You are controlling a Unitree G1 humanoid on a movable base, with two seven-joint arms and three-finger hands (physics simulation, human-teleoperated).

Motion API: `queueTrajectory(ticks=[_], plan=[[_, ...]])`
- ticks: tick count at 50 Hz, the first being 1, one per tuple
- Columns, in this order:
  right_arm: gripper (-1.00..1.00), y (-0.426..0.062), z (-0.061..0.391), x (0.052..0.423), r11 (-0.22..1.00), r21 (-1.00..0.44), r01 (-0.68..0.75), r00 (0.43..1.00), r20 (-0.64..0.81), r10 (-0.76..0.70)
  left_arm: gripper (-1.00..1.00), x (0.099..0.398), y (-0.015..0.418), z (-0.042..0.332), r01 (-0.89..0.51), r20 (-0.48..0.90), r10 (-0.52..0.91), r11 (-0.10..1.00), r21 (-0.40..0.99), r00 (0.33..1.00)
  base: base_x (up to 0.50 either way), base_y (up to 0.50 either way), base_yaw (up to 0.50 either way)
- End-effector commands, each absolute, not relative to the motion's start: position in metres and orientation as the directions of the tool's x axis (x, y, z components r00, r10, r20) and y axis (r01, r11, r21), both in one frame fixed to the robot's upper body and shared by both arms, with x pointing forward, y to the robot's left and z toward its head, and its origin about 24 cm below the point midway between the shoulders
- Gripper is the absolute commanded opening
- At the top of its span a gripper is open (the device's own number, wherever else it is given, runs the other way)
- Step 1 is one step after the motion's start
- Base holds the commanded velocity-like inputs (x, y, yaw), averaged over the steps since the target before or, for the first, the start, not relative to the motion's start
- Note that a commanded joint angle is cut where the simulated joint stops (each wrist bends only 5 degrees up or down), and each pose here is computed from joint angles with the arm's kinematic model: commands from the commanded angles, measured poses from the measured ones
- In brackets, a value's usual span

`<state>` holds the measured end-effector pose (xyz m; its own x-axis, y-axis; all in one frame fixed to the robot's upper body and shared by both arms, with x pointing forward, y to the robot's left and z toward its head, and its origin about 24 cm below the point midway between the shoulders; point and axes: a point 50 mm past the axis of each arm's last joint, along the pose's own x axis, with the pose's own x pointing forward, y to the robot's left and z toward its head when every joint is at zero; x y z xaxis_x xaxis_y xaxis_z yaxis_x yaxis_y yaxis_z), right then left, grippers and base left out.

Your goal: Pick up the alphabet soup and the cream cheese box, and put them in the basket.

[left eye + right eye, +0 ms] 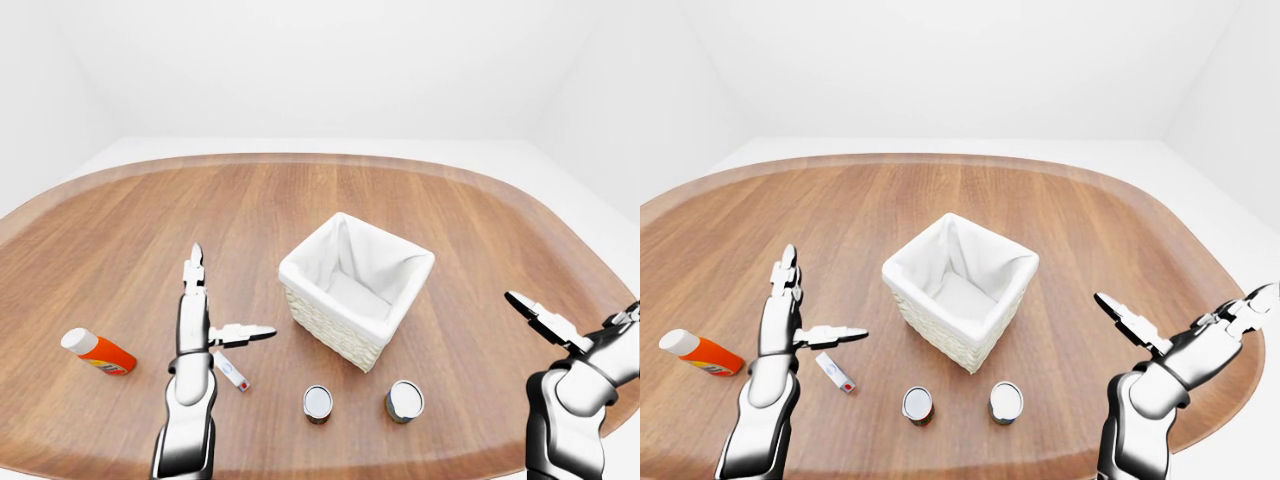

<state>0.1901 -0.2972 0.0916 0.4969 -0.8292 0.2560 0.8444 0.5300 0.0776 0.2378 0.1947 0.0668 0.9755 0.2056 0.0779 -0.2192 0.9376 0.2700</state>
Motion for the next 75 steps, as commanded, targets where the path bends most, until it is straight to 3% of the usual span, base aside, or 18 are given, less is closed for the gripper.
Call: queueTrajectory(ticks=[1, 6, 20, 26, 29, 34, 44, 62, 75], plan=[[1.0, -0.297, 0.092, 0.191, 0.531, 0.075, 0.844, 0.498, 0.258, -0.828, 1.0, 0.224, 0.21, 0.079, -0.342, 0.18, 0.291, 0.79, 0.509, 0.94, 0.0, 0.0, 0.0], [1.0, -0.297, 0.092, 0.19, 0.53, 0.075, 0.845, 0.497, 0.258, -0.829, 1.0, 0.218, 0.213, 0.086, -0.383, 0.25, 0.29, 0.693, 0.611, 0.924, 0.0, 0.0, 0.0], [1.0, -0.297, 0.092, 0.19, 0.53, 0.077, 0.844, 0.497, 0.258, -0.829, 1.0, 0.214, 0.218, 0.107, -0.41, 0.34, 0.238, 0.64, 0.65, 0.91, 0.0, 0.0, 0.0], [1.0, -0.297, 0.094, 0.189, 0.529, 0.081, 0.845, 0.494, 0.264, -0.829, 1.0, 0.208, 0.225, 0.11, -0.417, 0.35, 0.228, 0.541, 0.73, 0.909, 0.0, 0.0, 0.0], [1.0, -0.297, 0.092, 0.19, 0.529, 0.077, 0.845, 0.496, 0.259, -0.829, 1.0, 0.207, 0.23, 0.111, -0.417, 0.365, 0.202, 0.409, 0.812, 0.909, 0.0, 0.0, 0.0], [1.0, -0.297, 0.091, 0.19, 0.53, 0.075, 0.845, 0.497, 0.257, -0.829, 1.0, 0.205, 0.242, 0.109, -0.404, 0.349, 0.225, 0.292, 0.867, 0.91, 0.0, 0.0, 0.0], [1.0, -0.297, 0.092, 0.19, 0.53, 0.073, 0.845, 0.497, 0.259, -0.828, 1.0, 0.207, 0.241, 0.104, -0.365, 0.327, 0.21, 0.175, 0.915, 0.921, 0.0, 0.0, 0.0], [1.0, -0.297, 0.091, 0.191, 0.531, 0.069, 0.844, 0.5, 0.256, -0.828, 1.0, 0.191, 0.237, 0.111, -0.241, 0.225, 0.197, 0.062, 0.968, 0.954, 0.0, 0.0, 0.0], [1.0, -0.297, 0.092, 0.189, 0.53, 0.073, 0.845, 0.496, 0.262, -0.828, 1.0, 0.179, 0.24, 0.106, -0.195, 0.177, 0.235, 0.057, 0.979, 0.956, 0.0, 0.0, 0.0]])
